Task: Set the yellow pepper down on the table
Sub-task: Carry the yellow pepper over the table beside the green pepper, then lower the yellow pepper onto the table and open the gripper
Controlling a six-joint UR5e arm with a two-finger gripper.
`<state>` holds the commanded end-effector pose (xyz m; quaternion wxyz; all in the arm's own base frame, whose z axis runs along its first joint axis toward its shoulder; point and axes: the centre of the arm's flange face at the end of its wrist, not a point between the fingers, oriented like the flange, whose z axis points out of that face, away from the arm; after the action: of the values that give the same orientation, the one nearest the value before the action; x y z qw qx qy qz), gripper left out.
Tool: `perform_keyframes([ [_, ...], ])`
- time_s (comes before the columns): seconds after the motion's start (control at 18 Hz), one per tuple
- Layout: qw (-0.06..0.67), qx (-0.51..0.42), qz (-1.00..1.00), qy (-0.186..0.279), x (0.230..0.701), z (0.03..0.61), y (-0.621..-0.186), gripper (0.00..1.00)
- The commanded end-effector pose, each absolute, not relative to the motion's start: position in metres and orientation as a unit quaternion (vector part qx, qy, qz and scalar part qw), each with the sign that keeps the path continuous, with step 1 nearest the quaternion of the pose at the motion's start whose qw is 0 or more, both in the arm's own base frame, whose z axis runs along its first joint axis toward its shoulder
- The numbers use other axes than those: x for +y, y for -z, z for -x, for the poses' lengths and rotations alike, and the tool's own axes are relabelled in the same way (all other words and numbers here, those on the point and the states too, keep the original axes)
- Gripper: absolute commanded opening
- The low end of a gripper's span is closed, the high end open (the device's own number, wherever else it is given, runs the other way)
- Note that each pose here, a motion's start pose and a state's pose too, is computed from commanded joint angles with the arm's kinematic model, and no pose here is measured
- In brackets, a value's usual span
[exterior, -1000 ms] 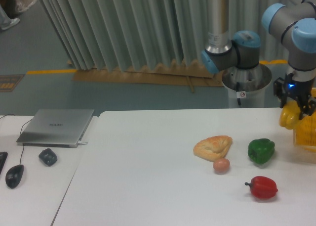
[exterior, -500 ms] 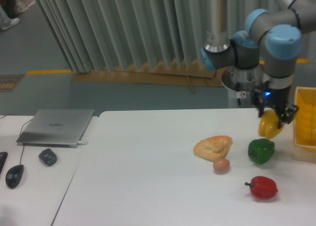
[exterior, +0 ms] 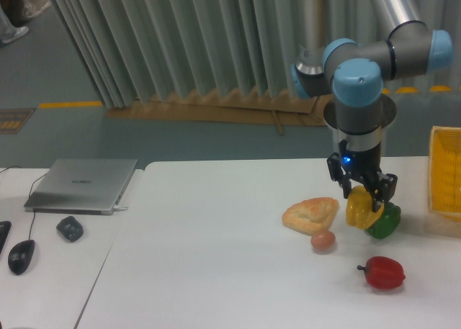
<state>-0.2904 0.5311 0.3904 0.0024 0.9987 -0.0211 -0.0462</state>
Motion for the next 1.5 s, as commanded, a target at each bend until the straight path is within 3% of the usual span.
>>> perform_keyframes([
  [0.5, 0.056, -0.05, -0.996, 0.054, 0.547, 0.268, -0.339, 0.44],
  [1.17, 0.065, -0.048, -0.996, 0.048, 0.549, 0.267, -0.325, 0.46],
  [1.22, 0.065, -0.044, -0.996, 0.048, 0.55, 0.264, -0.324, 0.5],
  [1.33, 0.062, -0.046, -0.996, 0.05, 0.552, 0.263, -0.326, 1.0],
  [1.5, 0.073, -0.048, -0.995, 0.055, 0.55, 0.263, -0.322, 1.0],
])
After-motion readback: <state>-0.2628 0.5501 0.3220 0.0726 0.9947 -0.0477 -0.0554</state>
